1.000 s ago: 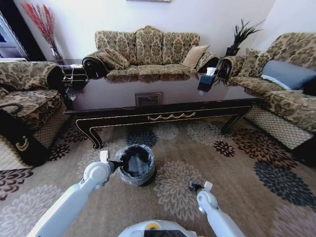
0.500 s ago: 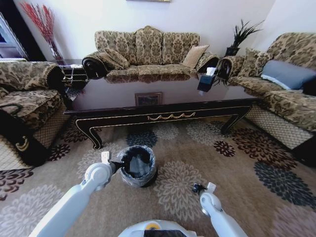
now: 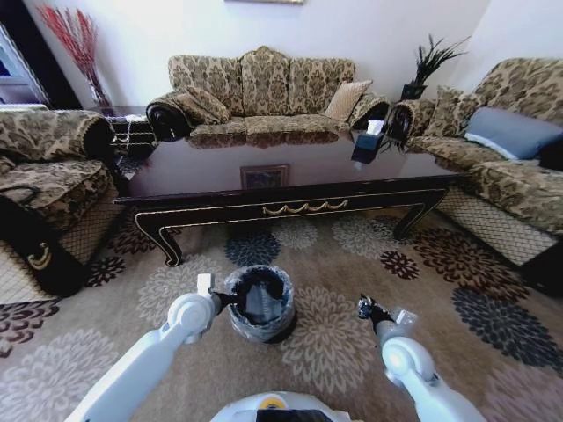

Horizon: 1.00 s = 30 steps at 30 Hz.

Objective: Move to the front of the table and pick up the trash from the floor, then place it into the trash bin.

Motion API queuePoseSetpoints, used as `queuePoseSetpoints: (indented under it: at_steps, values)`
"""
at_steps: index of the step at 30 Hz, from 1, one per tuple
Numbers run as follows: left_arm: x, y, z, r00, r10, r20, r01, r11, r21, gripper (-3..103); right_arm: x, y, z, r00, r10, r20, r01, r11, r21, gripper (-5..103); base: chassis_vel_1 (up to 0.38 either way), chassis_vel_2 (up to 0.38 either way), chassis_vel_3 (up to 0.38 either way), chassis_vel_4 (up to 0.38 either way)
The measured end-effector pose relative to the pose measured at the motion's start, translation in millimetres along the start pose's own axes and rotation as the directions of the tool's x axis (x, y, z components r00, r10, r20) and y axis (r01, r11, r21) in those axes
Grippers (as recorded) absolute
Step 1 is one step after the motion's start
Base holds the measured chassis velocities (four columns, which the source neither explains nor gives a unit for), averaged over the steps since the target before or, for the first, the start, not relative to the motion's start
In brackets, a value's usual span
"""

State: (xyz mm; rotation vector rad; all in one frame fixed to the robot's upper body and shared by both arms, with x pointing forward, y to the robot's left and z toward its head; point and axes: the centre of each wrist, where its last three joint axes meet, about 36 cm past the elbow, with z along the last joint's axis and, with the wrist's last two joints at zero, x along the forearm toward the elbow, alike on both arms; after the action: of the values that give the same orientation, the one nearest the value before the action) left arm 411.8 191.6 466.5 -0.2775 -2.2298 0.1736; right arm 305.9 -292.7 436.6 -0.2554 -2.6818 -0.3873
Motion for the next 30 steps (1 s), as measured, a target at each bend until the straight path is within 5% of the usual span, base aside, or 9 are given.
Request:
queuePoseSetpoints:
  at_steps: [7,16,24,30]
  values:
    - [-17,-27.2,-8,0.998,0.053,-0.021,-0.054,0.998,-0.028,0,42,18,-24,0.990,-0.118,0.071,0.116,0.993,0.028,21,0.000,0.000,0.000,0.000]
    - [-42,-97.0,-15,0.989,0.125,-0.077,-0.135,0.979,-0.151,0,85,40,-30,0.935,-0.323,0.147,0.302,0.942,0.144,21,0.000,0.000,0.000,0.000]
    - [-42,-122.8,-13,0.982,0.165,-0.097,-0.180,0.966,-0.184,0,80,39,-20,0.917,-0.370,0.148,0.342,0.921,0.184,21,0.000,0.000,0.000,0.000]
    - [-37,-129.0,-12,0.978,0.184,-0.099,-0.200,0.962,-0.187,0,82,43,-13,0.911,-0.398,0.104,0.383,0.913,0.138,19,0.000,0.000,0.000,0.000]
